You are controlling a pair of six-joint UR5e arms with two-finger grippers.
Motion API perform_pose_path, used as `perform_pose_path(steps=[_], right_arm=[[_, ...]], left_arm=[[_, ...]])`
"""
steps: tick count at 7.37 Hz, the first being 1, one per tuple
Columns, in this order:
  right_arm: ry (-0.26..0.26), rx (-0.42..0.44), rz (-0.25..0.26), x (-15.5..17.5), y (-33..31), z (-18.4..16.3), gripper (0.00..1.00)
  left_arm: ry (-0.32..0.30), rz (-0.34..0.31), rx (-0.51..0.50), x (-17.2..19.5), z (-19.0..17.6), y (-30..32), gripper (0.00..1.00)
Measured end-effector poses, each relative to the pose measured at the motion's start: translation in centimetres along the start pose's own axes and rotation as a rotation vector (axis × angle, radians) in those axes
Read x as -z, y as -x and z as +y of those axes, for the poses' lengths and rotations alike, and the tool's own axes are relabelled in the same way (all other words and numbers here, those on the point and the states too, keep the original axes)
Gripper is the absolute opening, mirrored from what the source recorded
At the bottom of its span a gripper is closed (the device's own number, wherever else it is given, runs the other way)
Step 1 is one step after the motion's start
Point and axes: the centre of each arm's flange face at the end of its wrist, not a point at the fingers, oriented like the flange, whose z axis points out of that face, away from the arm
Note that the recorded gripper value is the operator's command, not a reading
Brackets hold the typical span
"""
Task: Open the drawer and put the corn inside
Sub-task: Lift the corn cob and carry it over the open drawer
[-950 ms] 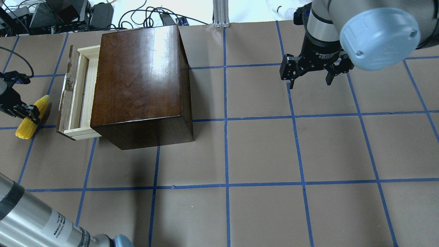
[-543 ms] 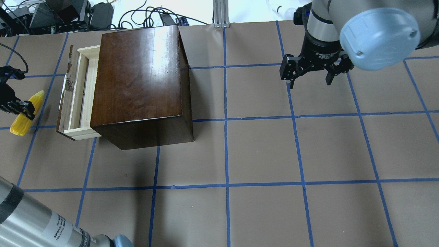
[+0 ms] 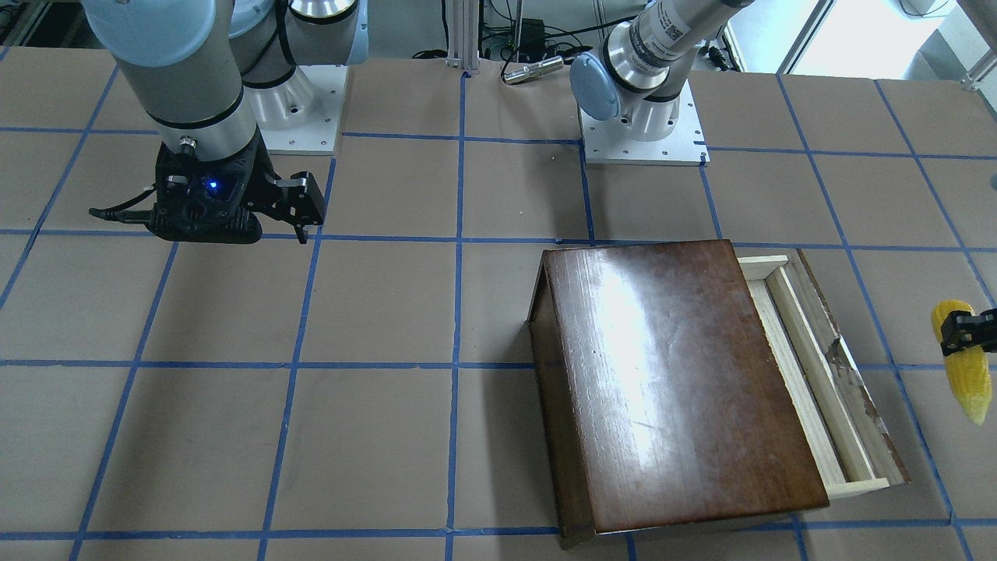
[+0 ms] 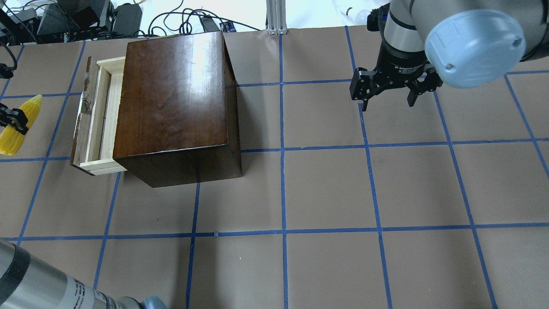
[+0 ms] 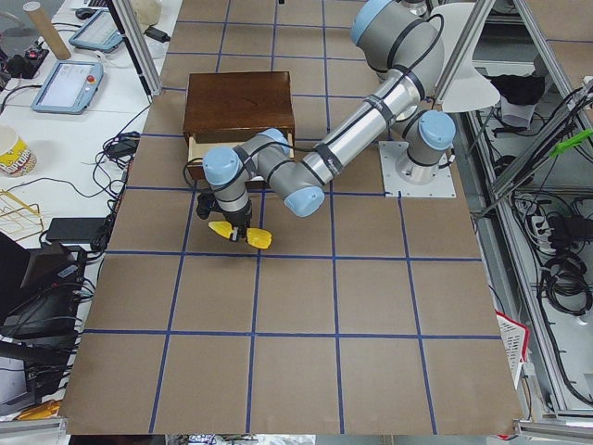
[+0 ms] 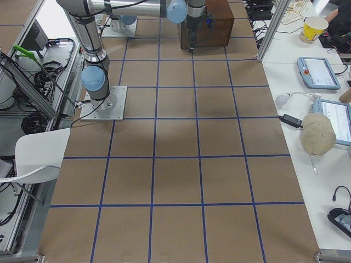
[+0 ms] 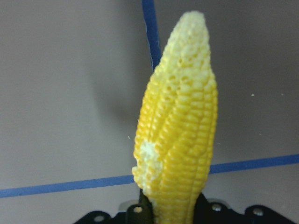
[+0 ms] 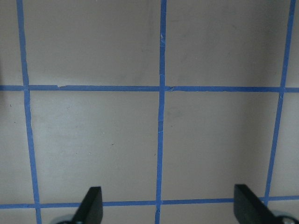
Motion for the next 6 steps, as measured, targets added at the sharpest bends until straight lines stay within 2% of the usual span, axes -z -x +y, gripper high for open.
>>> perform_pose_path(steps=[2,4,6], right_arm=[[0.001,0.0,-0.001,0.0,0.0,0.0,1.0],[0.001,0.0,-0.002,0.0,0.0,0.0,1.0],[0.0,0.0,-0.002,0.0,0.0,0.0,1.0]], left_arm=[[-0.014,-0.008,-0.015,5.9,-1.6,-4.7,0.0],[-0.028,-0.011,0.025,10.8,-2.9,-9.9,0.0],[-0.04,-0.01,0.097,12.9,-4.7,-15.7,0.0]])
